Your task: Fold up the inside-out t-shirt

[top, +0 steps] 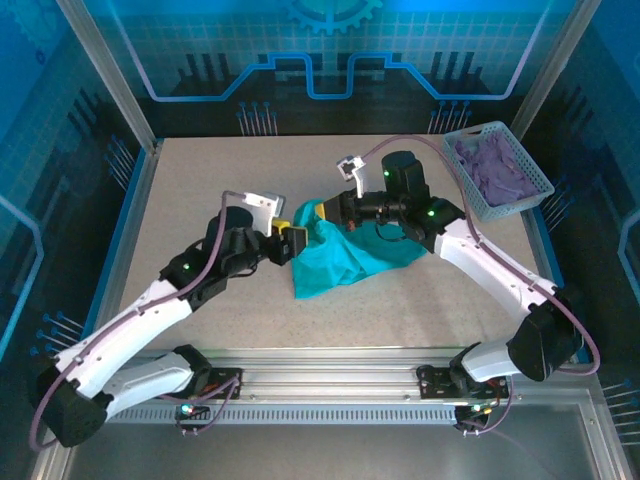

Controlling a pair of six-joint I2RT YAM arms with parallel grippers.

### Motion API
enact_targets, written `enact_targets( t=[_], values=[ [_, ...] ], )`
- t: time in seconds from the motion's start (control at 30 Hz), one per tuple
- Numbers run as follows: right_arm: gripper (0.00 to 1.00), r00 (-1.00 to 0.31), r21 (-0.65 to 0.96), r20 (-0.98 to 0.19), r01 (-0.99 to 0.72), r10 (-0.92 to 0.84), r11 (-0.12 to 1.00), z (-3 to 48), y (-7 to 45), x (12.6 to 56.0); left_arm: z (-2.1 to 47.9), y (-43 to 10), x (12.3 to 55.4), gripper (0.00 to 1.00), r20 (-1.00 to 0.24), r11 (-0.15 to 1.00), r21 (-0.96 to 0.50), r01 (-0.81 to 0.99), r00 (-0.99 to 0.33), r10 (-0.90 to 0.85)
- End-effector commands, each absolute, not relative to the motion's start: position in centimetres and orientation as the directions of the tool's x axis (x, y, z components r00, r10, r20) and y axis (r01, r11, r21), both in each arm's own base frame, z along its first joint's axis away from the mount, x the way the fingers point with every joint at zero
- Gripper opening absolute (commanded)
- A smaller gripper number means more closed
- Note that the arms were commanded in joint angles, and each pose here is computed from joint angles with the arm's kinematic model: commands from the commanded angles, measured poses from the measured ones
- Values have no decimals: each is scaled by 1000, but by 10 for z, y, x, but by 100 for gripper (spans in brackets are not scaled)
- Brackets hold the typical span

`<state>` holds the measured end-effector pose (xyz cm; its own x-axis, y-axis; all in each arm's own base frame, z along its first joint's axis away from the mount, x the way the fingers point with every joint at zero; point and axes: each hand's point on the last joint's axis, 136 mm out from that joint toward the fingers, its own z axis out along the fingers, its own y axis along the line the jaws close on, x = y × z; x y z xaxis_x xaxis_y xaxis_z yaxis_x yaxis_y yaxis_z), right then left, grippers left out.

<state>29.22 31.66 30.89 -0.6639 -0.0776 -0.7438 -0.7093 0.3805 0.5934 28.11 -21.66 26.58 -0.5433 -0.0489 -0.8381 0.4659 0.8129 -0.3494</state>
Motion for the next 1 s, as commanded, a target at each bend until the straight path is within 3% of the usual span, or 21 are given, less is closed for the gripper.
enact_targets(
  t=[0.0, 0.07, 0.13, 0.2, 0.27, 0.3, 0.4, 0.5, 0.73, 0.87, 0.97],
  values=[
    [0, -644, 587, -762, -733, -71, 344, 324, 315, 288, 276, -230, 298, 41, -861, 812, -305, 498, -508, -12],
    [0, -624, 560, -777, -748, -90, 356, 323, 310, 284, 280, -245, 301, 21, -854, 771, -340, 538, -520, -14],
    [0, -607, 505, -786, -738, -114, 448, 314, 294, 289, 291, -258, 295, 0, -833, 669, -436, 602, -552, -47],
    [0, -602, 387, -787, -653, -135, 651, 296, 261, 308, 321, -261, 279, 0, -783, 436, -598, 673, -606, -138],
    [3, -575, 269, -802, -589, -162, 762, 287, 238, 318, 348, -251, 262, 0, -751, 205, -659, 723, -621, -225],
    [6, -551, 239, -815, -601, -179, 763, 288, 238, 318, 358, -247, 253, 0, -744, 118, -659, 743, -622, -244],
    [16, -510, 210, -834, -649, -213, 731, 292, 245, 316, 363, -247, 240, 0, -742, 16, -650, 759, -631, -226],
    [23, -470, 145, -837, -686, -281, 713, 293, 248, 311, 353, -247, 241, 0, -743, 36, -656, 754, -635, -212],
    [34, -352, -48, -840, -711, -414, 702, 296, 233, 283, 335, -238, 249, 0, -775, 234, -632, 739, -603, -188],
    [35, -147, -137, -875, -838, -461, 528, 311, 258, 239, 330, -239, 249, 0, -773, 248, -635, 732, -609, -180],
    [31, -77, -144, -867, -906, -492, 397, 308, 283, 218, 330, -240, 248, 0, -776, 254, -630, 734, -607, -171]
  ],
)
